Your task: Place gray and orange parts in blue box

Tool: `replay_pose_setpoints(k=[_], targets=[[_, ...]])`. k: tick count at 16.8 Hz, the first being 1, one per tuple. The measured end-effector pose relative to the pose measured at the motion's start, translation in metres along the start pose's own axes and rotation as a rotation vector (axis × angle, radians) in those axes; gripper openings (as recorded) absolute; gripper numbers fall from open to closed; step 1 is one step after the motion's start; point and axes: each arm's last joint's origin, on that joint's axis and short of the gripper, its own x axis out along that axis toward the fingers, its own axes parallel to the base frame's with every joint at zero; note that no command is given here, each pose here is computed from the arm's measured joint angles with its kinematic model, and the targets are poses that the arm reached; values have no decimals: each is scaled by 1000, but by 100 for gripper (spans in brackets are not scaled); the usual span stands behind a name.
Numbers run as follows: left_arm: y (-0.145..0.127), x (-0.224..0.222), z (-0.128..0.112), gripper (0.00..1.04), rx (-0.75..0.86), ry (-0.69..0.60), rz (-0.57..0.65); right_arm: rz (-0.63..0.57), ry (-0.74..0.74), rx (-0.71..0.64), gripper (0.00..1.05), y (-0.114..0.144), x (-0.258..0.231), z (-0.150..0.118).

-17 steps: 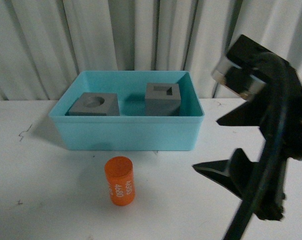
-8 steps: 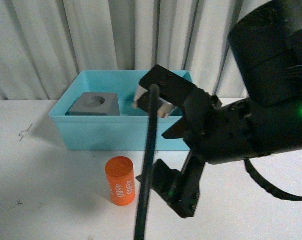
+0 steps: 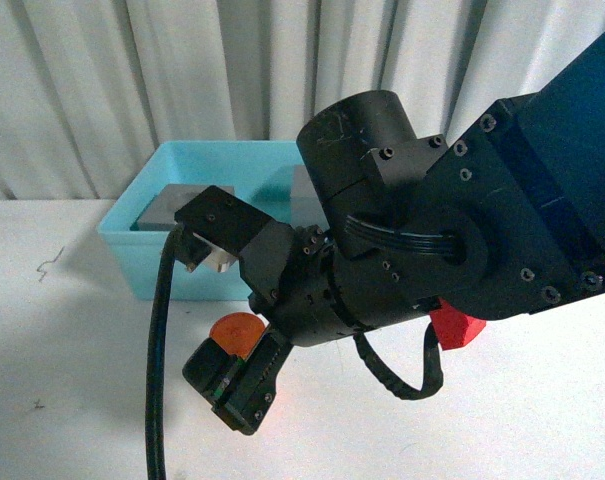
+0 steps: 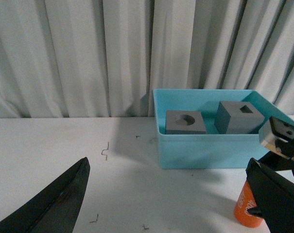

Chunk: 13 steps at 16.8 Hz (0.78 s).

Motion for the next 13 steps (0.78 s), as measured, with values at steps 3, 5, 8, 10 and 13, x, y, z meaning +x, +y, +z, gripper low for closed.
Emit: replay_pose_setpoints(k=[3,5,8,10,13], targets=[[0,0,0,98,0,0,0,-13,12,1,72,0,6,3],[0,0,0,98,0,0,0,-6,37,10,54,1,6,1],[0,0,0,98,0,0,0,-22,23,17,48,-4,0,1],[0,0,0,98,0,0,0,-74,-66,53,48,-9,-24,12],[0,0,0,98,0,0,0,-224,-291,99,48,-25,-101,47]])
